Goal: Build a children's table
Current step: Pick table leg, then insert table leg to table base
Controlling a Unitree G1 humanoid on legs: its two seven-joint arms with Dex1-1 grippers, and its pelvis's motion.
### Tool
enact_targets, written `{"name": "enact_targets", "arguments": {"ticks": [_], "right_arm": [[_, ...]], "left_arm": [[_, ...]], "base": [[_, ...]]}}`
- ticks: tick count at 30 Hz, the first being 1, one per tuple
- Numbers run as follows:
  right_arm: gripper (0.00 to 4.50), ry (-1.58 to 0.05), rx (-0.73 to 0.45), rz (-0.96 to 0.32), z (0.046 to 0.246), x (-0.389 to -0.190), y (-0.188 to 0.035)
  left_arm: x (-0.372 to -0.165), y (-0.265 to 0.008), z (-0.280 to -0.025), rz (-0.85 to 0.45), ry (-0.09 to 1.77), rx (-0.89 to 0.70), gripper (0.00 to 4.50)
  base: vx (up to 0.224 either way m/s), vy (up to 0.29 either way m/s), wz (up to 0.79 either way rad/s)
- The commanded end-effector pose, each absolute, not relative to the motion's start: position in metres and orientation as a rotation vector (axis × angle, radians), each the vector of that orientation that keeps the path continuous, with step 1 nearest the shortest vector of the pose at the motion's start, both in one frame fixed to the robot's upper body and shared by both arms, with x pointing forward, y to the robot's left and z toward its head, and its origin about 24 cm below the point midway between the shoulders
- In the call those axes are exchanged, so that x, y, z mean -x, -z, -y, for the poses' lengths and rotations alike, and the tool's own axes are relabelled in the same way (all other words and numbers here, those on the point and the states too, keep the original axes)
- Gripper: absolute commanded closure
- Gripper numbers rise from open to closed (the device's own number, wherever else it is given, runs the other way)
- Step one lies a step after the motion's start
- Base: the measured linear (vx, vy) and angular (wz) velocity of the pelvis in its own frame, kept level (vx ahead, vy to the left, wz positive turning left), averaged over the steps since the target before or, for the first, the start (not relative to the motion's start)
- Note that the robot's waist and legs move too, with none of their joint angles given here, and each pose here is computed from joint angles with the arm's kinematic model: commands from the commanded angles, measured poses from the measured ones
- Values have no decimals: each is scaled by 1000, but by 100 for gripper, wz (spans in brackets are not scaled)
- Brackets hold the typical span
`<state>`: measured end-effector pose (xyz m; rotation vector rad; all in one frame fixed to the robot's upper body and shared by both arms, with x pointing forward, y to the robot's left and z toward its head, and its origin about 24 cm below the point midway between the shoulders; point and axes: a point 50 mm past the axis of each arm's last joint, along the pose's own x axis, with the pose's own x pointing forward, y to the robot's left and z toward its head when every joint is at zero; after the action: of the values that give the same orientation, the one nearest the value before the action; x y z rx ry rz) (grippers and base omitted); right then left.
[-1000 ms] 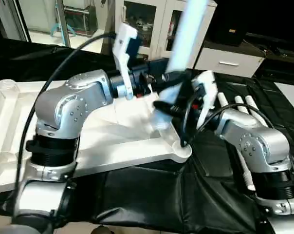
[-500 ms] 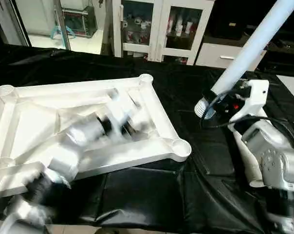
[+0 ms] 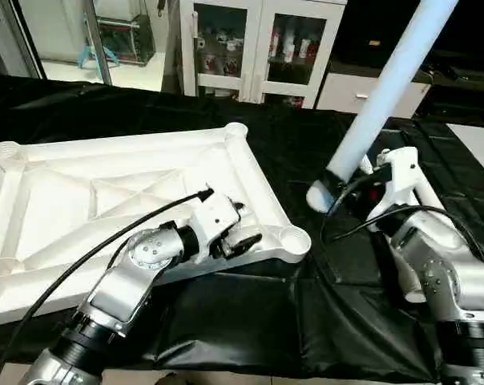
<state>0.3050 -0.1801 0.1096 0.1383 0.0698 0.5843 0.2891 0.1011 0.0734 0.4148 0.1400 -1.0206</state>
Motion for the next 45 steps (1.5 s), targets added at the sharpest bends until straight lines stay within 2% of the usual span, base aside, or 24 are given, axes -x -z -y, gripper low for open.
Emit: {"name": "enact_targets", "arguments": {"ticks": [1, 6, 8, 10, 11, 12, 16, 17, 20, 22, 28, 31, 33, 35, 36, 42, 45], "right_arm": [[261, -622, -131, -61, 183, -301, -111], [261, -654, -116, -57, 182, -300, -111], [261, -667, -120, -63, 178, -299, -111], [261, -691, -122, -66, 175, -297, -112], [261, -699, -109, -70, 174, -297, -111], [261, -697, -107, -69, 175, -298, -111], [261, -695, -102, -69, 174, -300, -111], [261, -698, -99, -70, 174, -300, -111], [261, -709, -97, -73, 172, -300, -112], [261, -717, -95, -76, 171, -300, -112], [261, -735, -85, -83, 169, -300, -112], [261, -741, -82, -86, 168, -299, -112], [261, -756, -77, -95, 168, -299, -112], [261, -757, -76, -96, 168, -299, -112], [261, -757, -76, -97, 168, -299, -112], [261, -758, -75, -100, 168, -299, -112], [261, -761, -88, -100, 167, -300, -112]], "left_arm": [[-287, -76, -91, -131, 1105, -399, 141], [-287, -75, -90, -156, 1181, -410, 167], [-288, -68, -93, -190, 1198, -462, 191], [-289, -66, -94, -210, 1204, -469, 192], [-290, -63, -95, -228, 1196, -475, 201], [-291, -63, -95, -229, 1193, -478, 229], [-292, -56, -98, -278, 1178, -522, 240], [-292, -55, -99, -287, 1174, -531, 270], [-293, -53, -101, -309, 1174, -548, 283], [-292, -54, -101, -321, 1186, -546, 313], [-293, -57, -101, -368, 1217, -554, 367], [-293, -56, -101, -405, 1222, -567, 379], [-290, -53, -104, -479, 1262, -610, 414], [-290, -53, -105, -496, 1261, -613, 419], [-290, -53, -105, -505, 1260, -618, 437], [-286, -49, -110, -559, 1262, -662, 450], [-286, -52, -107, -513, 1252, -650, 450]], "base": [[0, 0, 0], [0, 0, 0], [0, 0, 0], [0, 0, 0], [0, 0, 0], [0, 0, 0], [0, 0, 0], [0, 0, 0], [0, 0, 0], [0, 0, 0], [0, 0, 0], [0, 0, 0], [0, 0, 0], [0, 0, 0], [0, 0, 0], [0, 0, 0], [0, 0, 0]]}}
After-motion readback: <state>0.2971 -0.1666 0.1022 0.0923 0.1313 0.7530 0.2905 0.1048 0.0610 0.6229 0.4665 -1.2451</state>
